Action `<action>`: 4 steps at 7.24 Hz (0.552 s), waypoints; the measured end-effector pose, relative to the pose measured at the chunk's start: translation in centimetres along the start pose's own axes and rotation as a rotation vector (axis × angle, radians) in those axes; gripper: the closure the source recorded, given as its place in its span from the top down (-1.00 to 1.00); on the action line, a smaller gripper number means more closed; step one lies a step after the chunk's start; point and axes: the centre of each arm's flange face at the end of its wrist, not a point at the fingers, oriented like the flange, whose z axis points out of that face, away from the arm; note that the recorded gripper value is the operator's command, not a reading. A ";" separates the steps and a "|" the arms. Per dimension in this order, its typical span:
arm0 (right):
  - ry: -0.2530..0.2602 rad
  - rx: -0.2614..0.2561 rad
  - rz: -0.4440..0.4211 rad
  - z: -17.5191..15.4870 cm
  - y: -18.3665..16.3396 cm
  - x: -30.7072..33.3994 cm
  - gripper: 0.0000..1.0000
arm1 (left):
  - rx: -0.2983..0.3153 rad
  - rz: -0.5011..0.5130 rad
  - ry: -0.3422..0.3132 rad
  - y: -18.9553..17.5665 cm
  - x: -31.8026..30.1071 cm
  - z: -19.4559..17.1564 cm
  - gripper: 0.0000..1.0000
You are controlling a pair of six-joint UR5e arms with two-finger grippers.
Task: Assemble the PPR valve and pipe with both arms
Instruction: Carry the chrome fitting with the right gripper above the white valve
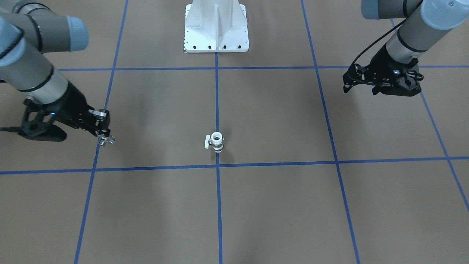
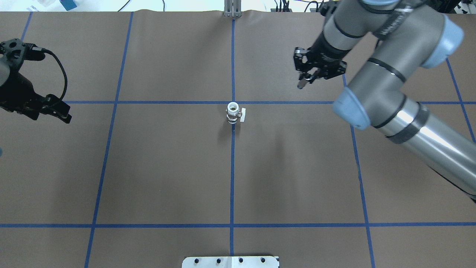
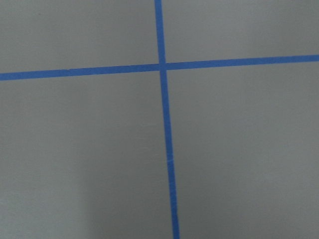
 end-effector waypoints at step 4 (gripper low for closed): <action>0.004 -0.009 0.113 3.1 6.6 -12.3 -1.00 | -0.006 0.035 -0.024 0.2 -3.6 0.1 0.91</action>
